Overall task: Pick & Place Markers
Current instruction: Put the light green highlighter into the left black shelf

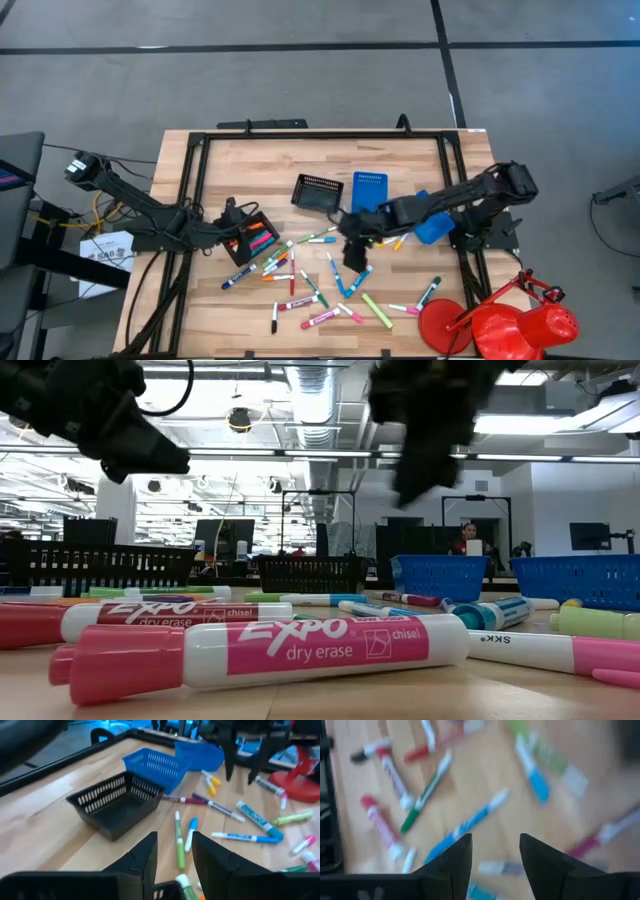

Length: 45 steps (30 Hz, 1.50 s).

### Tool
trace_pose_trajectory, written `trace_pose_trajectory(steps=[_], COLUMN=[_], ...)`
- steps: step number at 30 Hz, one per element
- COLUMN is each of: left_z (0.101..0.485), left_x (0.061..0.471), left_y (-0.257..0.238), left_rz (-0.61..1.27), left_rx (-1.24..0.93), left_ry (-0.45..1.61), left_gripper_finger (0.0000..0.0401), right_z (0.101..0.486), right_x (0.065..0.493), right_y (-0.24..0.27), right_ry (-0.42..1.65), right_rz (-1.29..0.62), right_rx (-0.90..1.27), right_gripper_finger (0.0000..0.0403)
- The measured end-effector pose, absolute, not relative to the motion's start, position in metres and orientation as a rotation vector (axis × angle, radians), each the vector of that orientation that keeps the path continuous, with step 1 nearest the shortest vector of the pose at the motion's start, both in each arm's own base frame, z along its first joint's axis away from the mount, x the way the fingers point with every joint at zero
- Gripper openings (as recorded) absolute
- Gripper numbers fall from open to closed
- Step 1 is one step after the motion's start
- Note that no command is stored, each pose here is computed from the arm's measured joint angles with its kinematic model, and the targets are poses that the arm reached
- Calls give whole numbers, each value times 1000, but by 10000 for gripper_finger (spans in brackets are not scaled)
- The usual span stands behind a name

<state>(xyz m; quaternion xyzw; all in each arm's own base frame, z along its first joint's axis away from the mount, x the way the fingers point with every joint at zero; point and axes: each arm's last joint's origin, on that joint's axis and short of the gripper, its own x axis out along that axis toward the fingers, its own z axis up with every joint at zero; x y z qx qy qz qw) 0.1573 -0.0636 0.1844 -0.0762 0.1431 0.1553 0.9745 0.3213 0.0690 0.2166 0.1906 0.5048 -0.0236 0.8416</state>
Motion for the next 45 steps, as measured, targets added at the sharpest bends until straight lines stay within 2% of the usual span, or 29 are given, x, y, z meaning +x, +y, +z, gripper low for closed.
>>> trace_pose_trajectory(steps=[5, 10, 14, 18, 25, 32, 39, 45], left_z=[188, 196, 202, 208, 222, 226, 226, 226], left_x=[158, 161, 166, 170, 174, 175, 177, 177], left_y=[-64, -60, -52, -40, -16, 1, 2, 1], left_rz=[312, 313, 353, 418, 554, 637, 556, 524], left_rx=[-169, -71, 19, 86, 180, 185, 186, 183], left_ry=[257, 207, 174, 138, 60, 35, 25, 14], left_gripper_finger=[116, 116, 115, 113, 112, 112, 112, 112], right_z=[204, 188, 175, 162, 156, 157, 155, 131], right_x=[305, 301, 299, 298, 299, 299, 297, 303], right_y=[98, 126, 135, 145, 163, 169, 171, 179], right_ry=[1251, 1350, 1426, 1462, 1445, 1408, 1401, 1434], right_rz=[-87, -109, -207, -297, -324, -290, -316, -285], right_rx=[522, 641, 747, 824, 931, 917, 892, 851], right_gripper_finger=[155, 155, 155, 155, 149, 136, 134, 134])
